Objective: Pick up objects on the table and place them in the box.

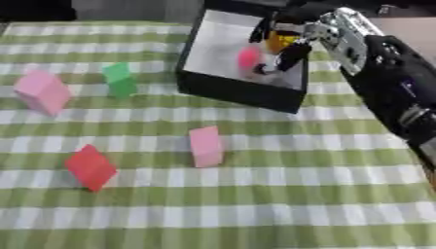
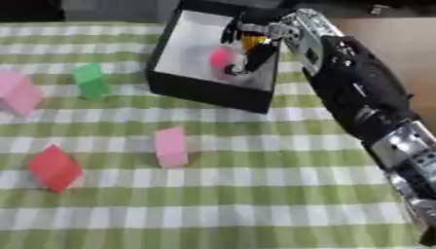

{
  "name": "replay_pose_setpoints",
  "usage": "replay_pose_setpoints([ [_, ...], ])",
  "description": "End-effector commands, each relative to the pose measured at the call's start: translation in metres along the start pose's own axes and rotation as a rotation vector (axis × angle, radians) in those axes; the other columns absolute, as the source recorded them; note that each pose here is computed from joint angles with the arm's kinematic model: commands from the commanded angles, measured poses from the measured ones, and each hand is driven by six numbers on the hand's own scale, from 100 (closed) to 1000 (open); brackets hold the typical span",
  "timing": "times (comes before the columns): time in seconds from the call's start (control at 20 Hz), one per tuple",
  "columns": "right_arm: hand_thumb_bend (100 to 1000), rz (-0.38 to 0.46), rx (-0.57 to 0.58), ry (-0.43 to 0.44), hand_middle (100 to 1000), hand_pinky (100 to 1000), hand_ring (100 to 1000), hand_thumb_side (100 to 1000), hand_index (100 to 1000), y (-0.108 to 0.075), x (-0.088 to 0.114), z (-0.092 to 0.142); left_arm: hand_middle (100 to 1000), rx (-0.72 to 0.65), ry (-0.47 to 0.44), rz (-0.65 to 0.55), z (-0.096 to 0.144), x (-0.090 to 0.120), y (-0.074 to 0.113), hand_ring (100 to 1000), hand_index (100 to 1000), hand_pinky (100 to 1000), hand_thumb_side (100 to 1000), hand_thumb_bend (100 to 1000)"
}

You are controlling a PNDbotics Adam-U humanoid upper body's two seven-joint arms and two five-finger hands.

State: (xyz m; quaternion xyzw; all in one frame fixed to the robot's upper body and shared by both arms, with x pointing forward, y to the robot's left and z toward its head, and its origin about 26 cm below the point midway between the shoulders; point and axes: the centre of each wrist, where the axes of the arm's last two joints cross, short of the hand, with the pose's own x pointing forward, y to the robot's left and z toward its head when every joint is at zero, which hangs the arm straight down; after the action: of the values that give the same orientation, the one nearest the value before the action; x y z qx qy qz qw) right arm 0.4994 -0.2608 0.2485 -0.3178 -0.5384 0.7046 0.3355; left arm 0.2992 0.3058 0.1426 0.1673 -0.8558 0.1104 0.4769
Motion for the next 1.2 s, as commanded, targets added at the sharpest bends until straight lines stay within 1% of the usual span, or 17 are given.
replay_pose_setpoints([
  [0.05,453,0.025,-0.002,0.030,792,907,846,394,900,-0.011,-0.004,0.005,805,-0.011,-0.035,-0.007,-0.005,0.009,0.003,807,809,765,766,100],
  [0.1,453,0.026,0.001,0.033,824,925,869,366,927,-0.014,-0.004,0.005,805,-0.010,-0.034,-0.008,-0.005,0.008,0.003,807,809,765,766,100],
  [0.15,453,0.027,0.001,0.035,825,927,870,363,929,-0.017,-0.003,0.006,805,-0.009,-0.033,-0.009,-0.005,0.008,0.003,807,809,765,766,100],
  [0.2,451,0.025,0.001,0.037,836,939,880,340,942,-0.019,-0.002,0.006,805,-0.009,-0.032,-0.009,-0.005,0.008,0.003,807,809,765,767,100],
  [0.45,451,-0.001,-0.003,0.035,834,943,880,337,942,-0.031,0.003,0.008,804,-0.010,-0.031,-0.009,-0.005,0.008,0.003,807,809,765,766,100],
  [0.5,348,-0.001,-0.020,0.024,816,950,863,281,928,-0.036,0.005,0.009,804,-0.009,-0.029,-0.010,-0.004,0.007,0.004,807,808,765,766,100],
  [0.55,325,-0.011,-0.063,-0.006,812,951,860,265,927,-0.044,0.009,0.013,804,-0.006,-0.027,-0.012,-0.004,0.007,0.004,807,808,765,767,100],
  [0.6,270,-0.032,-0.095,-0.035,801,953,853,226,923,-0.052,0.014,0.017,804,-0.005,-0.025,-0.014,-0.004,0.006,0.005,807,808,765,767,100],
  [0.7,203,-0.070,-0.195,-0.131,786,953,842,167,915,-0.078,0.031,0.033,804,-0.003,-0.023,-0.017,-0.003,0.006,0.006,808,808,765,767,100],
  [0.8,179,-0.102,-0.282,-0.228,778,948,835,146,911,-0.105,0.054,0.055,804,0.001,-0.022,-0.020,-0.003,0.006,0.007,808,808,765,766,100],
  [0.85,184,-0.108,-0.316,-0.276,777,944,833,144,908,-0.117,0.068,0.068,804,0.004,-0.021,-0.023,-0.003,0.005,0.007,808,808,765,766,100],
  [0.9,202,-0.110,-0.334,-0.313,777,937,832,148,905,-0.126,0.080,0.080,804,0.006,-0.020,-0.026,-0.003,0.005,0.008,808,808,765,766,100],
  [1.0,220,-0.079,-0.338,-0.386,778,927,831,178,900,-0.137,0.108,0.103,803,0.013,-0.018,-0.034,-0.003,0.004,0.010,808,808,765,765,100],
  [1.1,250,-0.035,-0.300,-0.438,784,919,833,221,901,-0.138,0.134,0.122,803,0.017,-0.015,-0.043,-0.002,0.004,0.012,808,807,765,764,100],
  [1.2,261,0.017,-0.245,-0.478,785,914,831,236,902,-0.136,0.157,0.137,801,0.018,-0.013,-0.051,-0.001,0.003,0.014,808,806,765,764,100],
])
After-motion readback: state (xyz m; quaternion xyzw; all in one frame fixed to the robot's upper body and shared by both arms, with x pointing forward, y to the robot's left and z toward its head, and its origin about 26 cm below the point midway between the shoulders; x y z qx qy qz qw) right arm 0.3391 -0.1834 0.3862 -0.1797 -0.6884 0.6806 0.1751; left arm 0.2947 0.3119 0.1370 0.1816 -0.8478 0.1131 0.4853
